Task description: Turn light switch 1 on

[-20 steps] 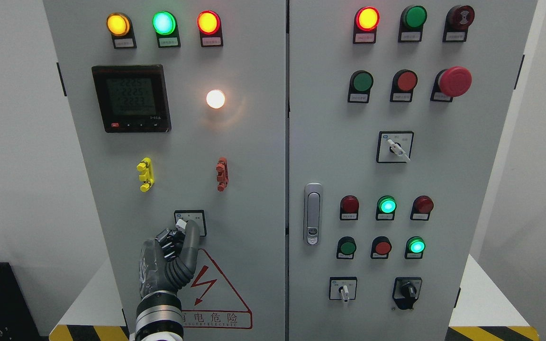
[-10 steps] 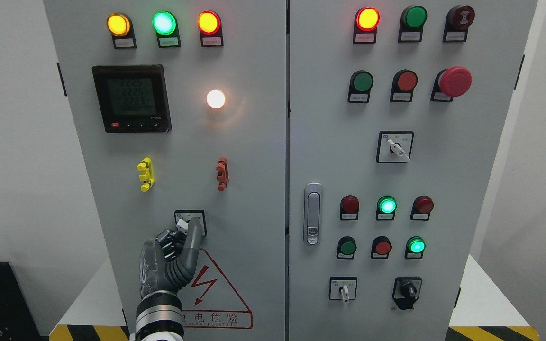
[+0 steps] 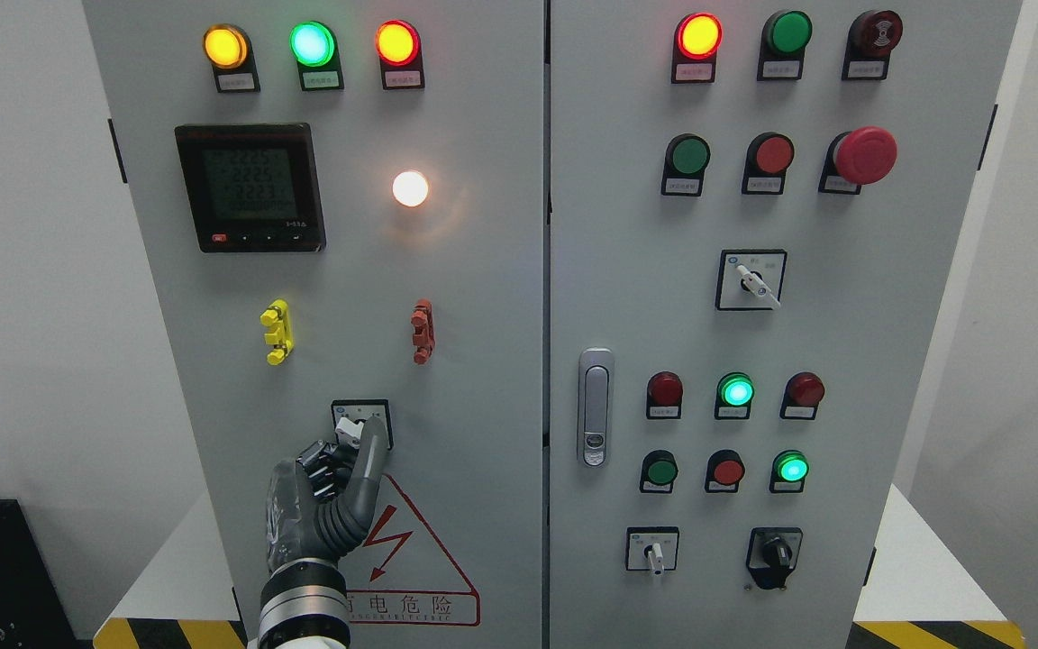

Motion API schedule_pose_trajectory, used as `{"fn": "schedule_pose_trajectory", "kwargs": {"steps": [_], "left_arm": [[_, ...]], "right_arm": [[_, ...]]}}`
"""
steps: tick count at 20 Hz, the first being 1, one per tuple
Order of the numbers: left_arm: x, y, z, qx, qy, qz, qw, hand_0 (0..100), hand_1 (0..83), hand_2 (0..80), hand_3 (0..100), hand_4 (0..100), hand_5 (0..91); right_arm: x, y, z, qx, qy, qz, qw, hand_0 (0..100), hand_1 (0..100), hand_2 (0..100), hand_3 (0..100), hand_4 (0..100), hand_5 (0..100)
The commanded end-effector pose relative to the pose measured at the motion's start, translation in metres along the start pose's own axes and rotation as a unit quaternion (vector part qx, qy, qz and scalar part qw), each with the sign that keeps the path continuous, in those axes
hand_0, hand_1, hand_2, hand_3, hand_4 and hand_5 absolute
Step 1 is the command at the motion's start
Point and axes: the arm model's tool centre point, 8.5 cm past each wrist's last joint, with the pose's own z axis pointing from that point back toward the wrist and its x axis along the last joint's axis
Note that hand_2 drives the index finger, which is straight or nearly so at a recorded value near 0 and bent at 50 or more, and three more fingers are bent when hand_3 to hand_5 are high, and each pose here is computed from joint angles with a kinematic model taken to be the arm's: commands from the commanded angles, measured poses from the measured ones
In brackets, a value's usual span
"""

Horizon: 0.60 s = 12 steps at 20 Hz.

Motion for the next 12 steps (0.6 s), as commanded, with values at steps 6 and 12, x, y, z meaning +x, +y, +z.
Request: {"fn": "schedule_pose_trajectory", "kwargs": {"steps": [6,12], "left_arm": [[-0.002,0.007,0.012,0.002,-0.013,0.007,1.0,20,36.9,67.7,96,100,88.3],[-0.007,0.016,0.028,0.004,-0.033,0.015,0.999,19,36.7,67.7,96,100,88.3]], "right_arm": [[0.0,0.0,0.0,0.0,0.001,-0.012,1.0,0,0,0,0,0,0],[0.0,0.0,0.0,0.0,0.001,-0.012,1.0,0,0,0,0,0,0]]}}
